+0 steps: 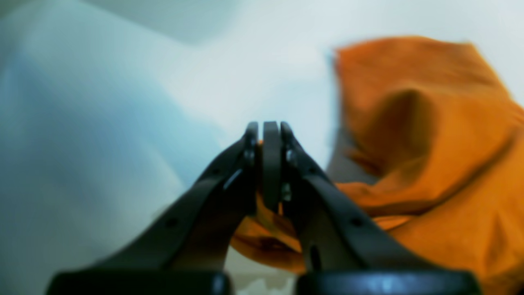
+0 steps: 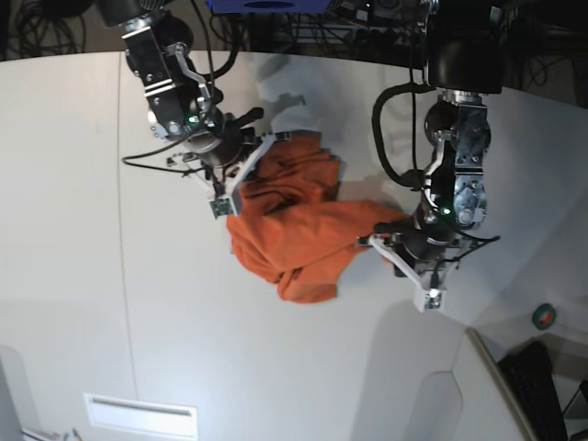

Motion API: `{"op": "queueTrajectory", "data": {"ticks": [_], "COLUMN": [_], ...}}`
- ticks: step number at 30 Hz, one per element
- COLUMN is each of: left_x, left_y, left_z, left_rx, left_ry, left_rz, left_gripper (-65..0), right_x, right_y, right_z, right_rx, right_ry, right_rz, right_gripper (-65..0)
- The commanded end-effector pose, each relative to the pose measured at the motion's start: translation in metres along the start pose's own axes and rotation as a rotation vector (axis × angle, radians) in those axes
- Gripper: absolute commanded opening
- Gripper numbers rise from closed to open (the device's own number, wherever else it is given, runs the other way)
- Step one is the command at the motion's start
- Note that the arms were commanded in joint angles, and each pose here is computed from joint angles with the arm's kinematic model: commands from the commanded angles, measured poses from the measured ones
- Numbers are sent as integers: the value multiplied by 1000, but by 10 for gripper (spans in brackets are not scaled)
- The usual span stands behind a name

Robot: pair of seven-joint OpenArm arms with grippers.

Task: Layout the t-shirt on the table in an organized manner, then fold the t-shirt properly
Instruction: 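Lift the shirt and pull the grippers apart to stretch it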

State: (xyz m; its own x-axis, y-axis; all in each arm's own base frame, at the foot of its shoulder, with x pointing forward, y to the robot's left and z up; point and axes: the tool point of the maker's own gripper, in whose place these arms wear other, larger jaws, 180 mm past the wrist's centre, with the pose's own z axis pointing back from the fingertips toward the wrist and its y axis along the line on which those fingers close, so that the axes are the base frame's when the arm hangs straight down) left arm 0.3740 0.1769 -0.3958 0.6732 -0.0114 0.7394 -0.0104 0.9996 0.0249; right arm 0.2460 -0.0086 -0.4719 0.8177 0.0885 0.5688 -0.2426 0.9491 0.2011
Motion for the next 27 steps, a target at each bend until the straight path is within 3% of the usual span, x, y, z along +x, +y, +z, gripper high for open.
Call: {"op": "queueTrajectory", "data": {"ticks": [1,4,8,13,18,22,27], "left_x": [34,57,98,157,200,207,150], "left_y": [1,10,10,-9,-17,-16,4], "left_z": [4,5,6,14,22,28,17], "left_rx": [0,14,16,-18,-37,-32,10], "left_ry": [-90,-130,-202,-314,-390,-413,-309], "left_rz": [1,-24,-24,6,42,35,-1], "left_gripper": [-650,-650,-650,-650,-650,-650,-650], "right_x": [22,46,108,176,225,236,200], "right_y": [-2,-18,-42,-78,-130,-146,-154], "right_z": [10,31,58,87,120,140,149], "right_rx": [2,-27,-84,-185,-317,-368,-380], "right_ry": [-56,-92,-194,-313,-407,-439,-407], "right_rz": [17,82,182,284,291,327,294], "right_gripper": [-650,-650,-650,-650,-650,-650,-650]}}
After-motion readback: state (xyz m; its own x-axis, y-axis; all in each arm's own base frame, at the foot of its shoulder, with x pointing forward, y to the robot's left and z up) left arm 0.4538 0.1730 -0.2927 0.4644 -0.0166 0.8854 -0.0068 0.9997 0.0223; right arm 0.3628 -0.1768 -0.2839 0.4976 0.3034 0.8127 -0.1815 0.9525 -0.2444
